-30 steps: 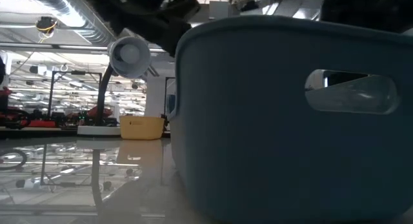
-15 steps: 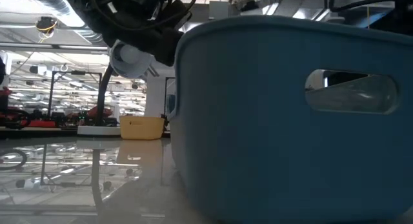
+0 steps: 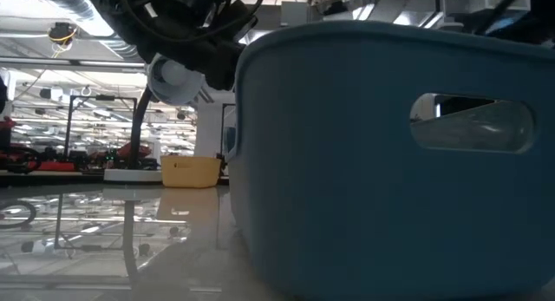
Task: Sort batteries
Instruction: Put the black battery into the blue bin
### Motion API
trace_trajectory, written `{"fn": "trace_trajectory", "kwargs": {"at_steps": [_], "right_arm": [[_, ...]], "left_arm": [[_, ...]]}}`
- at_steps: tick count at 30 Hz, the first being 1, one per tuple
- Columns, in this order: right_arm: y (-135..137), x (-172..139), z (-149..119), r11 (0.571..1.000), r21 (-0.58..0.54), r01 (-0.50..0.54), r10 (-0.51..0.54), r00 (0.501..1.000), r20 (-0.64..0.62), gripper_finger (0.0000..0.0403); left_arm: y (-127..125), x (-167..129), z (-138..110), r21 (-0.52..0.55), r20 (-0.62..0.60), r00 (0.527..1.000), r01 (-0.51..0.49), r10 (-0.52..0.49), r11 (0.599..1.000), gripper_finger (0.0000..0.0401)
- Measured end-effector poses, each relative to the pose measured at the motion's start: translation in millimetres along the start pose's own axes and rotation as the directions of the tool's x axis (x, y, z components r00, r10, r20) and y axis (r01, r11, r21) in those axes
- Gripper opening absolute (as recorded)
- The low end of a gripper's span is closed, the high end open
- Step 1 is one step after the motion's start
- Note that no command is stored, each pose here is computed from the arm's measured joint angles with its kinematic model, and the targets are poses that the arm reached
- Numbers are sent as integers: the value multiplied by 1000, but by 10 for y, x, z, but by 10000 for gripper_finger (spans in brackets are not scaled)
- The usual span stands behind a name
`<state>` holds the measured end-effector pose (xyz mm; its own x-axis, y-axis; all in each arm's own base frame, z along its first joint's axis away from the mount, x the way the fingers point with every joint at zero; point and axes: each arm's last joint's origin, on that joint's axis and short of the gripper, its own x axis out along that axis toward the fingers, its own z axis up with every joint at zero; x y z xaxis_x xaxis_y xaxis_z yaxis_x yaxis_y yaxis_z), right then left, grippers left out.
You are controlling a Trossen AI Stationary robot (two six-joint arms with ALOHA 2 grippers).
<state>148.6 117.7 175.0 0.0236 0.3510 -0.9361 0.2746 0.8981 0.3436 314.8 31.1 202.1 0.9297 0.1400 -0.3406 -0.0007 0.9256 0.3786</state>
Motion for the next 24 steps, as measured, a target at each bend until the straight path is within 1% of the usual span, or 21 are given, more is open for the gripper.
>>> {"fn": "trace_trajectory", "kwargs": {"at_steps": [7,12,16,19,21,24], "right_arm": [[-10,105,29,998,-22,51,-51,998,-37,127],[-19,166,61,994,-35,102,-102,995,-15,127],[-19,278,85,988,-50,145,-147,988,-37,127],[34,385,62,978,-102,183,-187,982,-30,127],[63,458,16,966,-129,226,-230,973,-21,127],[88,523,-46,948,-126,292,-295,956,-6,125]], "left_arm": [[-1,0,-2,0,-2,1000,1,-1,1000,61],[-2,0,-4,-1,-5,1000,2,-2,1000,61],[-4,0,-11,0,-11,1000,4,-4,1000,61],[-4,1,-16,4,-16,1000,6,-6,1000,61],[8,2,-20,3,-16,1000,3,-3,1000,61],[26,2,-32,-4,-23,1000,-2,2,1000,61]]}}
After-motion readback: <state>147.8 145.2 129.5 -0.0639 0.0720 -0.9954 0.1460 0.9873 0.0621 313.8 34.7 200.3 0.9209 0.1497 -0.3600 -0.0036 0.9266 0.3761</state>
